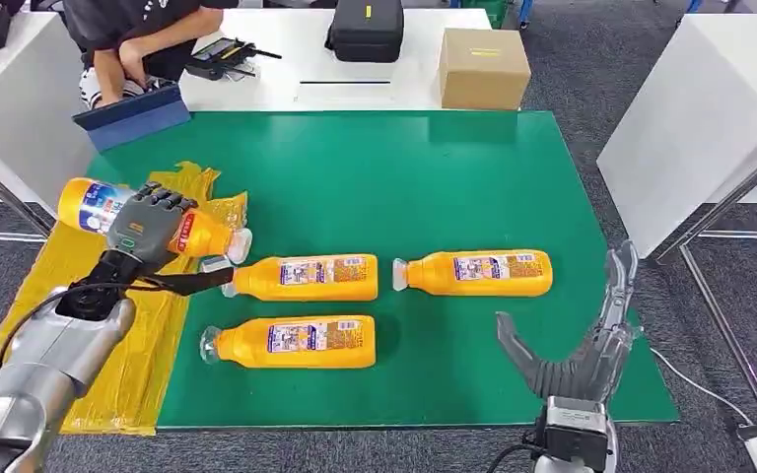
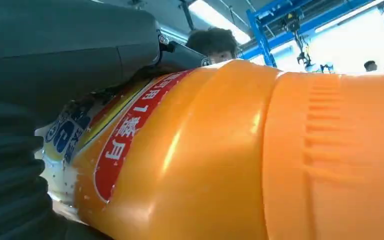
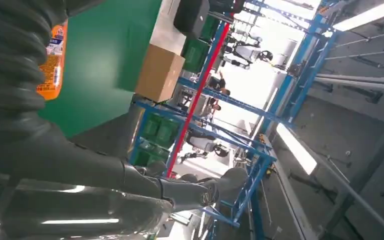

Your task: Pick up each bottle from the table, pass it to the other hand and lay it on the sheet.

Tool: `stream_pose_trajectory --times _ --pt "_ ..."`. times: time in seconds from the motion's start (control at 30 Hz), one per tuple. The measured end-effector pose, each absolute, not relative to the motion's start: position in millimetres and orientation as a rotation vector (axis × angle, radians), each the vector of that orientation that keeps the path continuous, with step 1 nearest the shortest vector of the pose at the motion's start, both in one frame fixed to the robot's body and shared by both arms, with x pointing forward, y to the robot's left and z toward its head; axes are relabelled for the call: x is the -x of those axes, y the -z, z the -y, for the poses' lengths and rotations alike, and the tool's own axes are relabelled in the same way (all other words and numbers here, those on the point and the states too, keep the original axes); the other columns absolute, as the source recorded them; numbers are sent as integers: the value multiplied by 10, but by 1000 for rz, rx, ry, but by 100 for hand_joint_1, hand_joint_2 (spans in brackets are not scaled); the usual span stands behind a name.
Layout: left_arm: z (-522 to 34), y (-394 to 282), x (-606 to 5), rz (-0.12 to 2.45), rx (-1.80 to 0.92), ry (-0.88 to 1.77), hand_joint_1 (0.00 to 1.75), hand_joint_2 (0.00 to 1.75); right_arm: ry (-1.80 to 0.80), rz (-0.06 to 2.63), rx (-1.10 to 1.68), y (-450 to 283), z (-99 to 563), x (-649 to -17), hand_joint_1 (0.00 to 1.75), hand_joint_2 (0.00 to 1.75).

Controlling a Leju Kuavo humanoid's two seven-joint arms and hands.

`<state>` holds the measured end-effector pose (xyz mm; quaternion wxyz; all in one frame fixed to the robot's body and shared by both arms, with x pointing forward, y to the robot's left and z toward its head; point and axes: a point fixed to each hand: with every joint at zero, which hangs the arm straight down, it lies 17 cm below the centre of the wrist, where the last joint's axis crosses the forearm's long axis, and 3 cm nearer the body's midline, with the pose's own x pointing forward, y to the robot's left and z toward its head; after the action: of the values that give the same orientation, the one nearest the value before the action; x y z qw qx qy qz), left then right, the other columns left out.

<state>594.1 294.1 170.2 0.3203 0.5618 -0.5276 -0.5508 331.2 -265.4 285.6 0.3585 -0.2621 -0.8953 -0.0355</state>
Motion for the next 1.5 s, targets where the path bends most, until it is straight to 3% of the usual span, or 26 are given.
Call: stream_pose_trajectory --times 0.67,1.5 --pt "-2884 -1607 -6013 1346 -1414 1432 175 175 109 2316 673 -2914 2663 -3353 0 175" --pt "-3191 -1330 -6068 1209 -1295 1376 175 175 102 2301 655 -2853 2647 -3381 0 175"
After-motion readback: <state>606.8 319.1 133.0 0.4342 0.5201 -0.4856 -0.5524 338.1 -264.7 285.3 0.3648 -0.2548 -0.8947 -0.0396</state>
